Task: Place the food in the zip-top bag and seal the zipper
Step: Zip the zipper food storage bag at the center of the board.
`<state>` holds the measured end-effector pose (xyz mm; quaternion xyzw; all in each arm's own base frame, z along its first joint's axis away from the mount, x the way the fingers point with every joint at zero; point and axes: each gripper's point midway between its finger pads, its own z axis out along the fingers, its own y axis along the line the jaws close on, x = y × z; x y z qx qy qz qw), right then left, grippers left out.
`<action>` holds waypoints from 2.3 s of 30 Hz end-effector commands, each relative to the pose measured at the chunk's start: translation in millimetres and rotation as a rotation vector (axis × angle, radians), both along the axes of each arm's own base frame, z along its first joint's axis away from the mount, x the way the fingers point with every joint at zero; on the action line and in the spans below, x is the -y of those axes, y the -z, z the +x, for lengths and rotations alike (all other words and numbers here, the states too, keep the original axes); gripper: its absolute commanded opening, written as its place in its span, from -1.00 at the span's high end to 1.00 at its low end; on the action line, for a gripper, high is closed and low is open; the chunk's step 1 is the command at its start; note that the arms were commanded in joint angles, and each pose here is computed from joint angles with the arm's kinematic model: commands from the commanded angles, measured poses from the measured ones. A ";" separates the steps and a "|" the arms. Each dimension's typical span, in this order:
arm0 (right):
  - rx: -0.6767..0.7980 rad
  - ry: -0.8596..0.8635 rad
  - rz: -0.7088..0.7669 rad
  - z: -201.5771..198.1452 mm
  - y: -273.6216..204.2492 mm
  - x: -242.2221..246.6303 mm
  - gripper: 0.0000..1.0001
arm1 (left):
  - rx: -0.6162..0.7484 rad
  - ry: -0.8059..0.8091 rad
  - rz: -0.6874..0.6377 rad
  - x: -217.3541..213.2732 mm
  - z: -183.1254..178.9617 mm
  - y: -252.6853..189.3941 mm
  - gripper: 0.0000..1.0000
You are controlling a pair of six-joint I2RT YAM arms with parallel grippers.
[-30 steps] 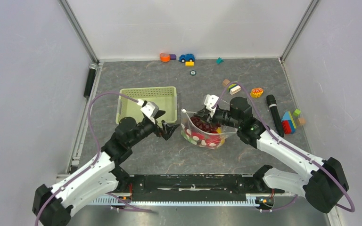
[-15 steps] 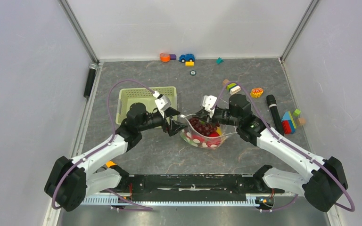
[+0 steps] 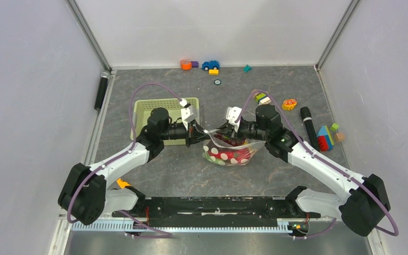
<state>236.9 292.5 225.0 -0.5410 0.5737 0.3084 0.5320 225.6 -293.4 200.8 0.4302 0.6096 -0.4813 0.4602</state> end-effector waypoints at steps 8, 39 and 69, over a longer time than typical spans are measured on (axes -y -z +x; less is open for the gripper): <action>0.144 0.003 0.057 -0.4 -52.3 5.5 -0.17 | 0.068 0.037 -0.044 -0.3 -6.9 -23.3 0.96; -0.008 -0.152 0.031 -4.6 -46.5 -47.0 -0.07 | 0.035 0.045 -0.035 -1.8 -12.0 -27.2 0.96; -0.056 -0.032 -0.073 2.9 -22.8 -27.6 1.00 | -0.015 -0.124 -0.130 -16.9 -12.5 -42.3 0.96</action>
